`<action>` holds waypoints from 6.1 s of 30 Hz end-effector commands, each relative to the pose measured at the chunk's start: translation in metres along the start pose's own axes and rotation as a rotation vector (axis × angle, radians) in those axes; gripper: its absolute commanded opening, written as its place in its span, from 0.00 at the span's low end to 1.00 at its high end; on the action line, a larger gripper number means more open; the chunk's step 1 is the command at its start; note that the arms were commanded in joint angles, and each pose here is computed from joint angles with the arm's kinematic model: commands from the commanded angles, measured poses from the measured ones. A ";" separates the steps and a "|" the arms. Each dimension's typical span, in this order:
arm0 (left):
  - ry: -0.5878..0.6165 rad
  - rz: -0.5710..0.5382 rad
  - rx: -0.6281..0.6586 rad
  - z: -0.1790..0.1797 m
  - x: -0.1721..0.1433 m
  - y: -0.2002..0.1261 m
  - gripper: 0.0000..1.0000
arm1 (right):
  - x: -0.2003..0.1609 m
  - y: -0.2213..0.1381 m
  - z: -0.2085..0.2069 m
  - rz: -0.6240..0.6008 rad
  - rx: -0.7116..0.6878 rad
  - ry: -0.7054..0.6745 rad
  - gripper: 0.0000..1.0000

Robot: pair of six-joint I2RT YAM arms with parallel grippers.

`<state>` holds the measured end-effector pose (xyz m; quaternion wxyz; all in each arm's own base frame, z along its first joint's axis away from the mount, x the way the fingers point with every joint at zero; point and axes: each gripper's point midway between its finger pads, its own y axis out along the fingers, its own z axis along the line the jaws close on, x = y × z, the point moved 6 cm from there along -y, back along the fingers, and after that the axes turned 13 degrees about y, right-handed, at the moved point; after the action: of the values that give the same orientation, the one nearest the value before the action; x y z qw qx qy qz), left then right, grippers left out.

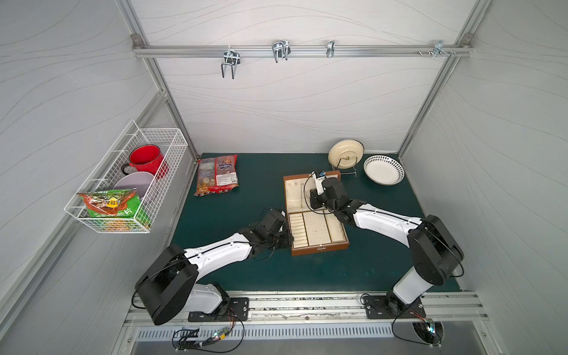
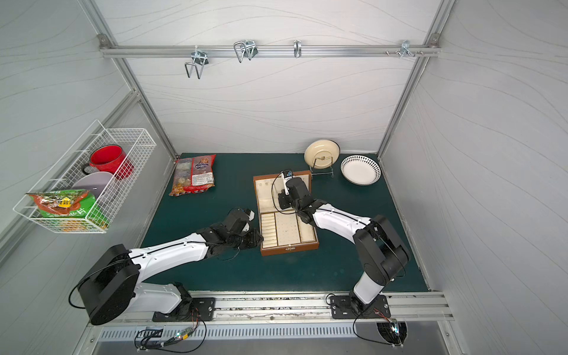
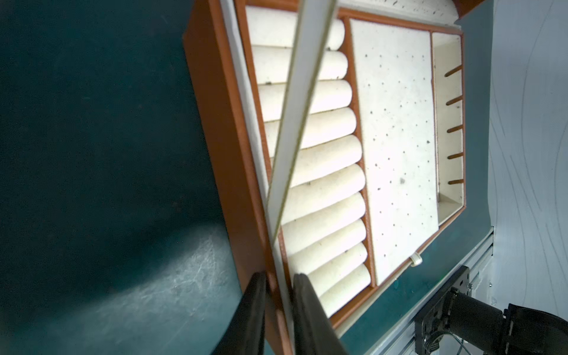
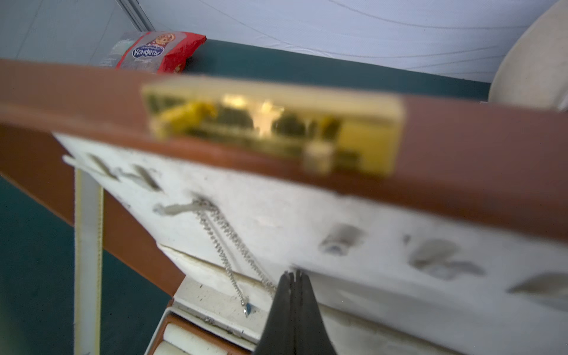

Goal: Put jewelry chain into jewelry box
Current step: Adjust the necklace in the storage slot.

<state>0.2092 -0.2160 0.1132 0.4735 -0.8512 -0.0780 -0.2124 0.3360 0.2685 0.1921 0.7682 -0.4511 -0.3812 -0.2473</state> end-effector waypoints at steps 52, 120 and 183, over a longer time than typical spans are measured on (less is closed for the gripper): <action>0.007 0.037 0.001 0.001 -0.005 0.009 0.20 | 0.001 -0.014 0.008 -0.086 -0.086 0.063 0.00; 0.042 0.039 -0.012 0.001 -0.008 0.011 0.20 | -0.019 -0.009 -0.026 0.162 -0.296 1.296 0.51; 0.030 0.028 -0.017 0.005 -0.013 0.010 0.20 | -0.022 0.029 -0.032 0.133 -0.315 1.367 0.00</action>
<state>0.2123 -0.2221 0.1114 0.4502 -0.8585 -0.0811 -0.2319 0.3576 0.2645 0.1585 0.7840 -0.3092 0.2573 -0.4728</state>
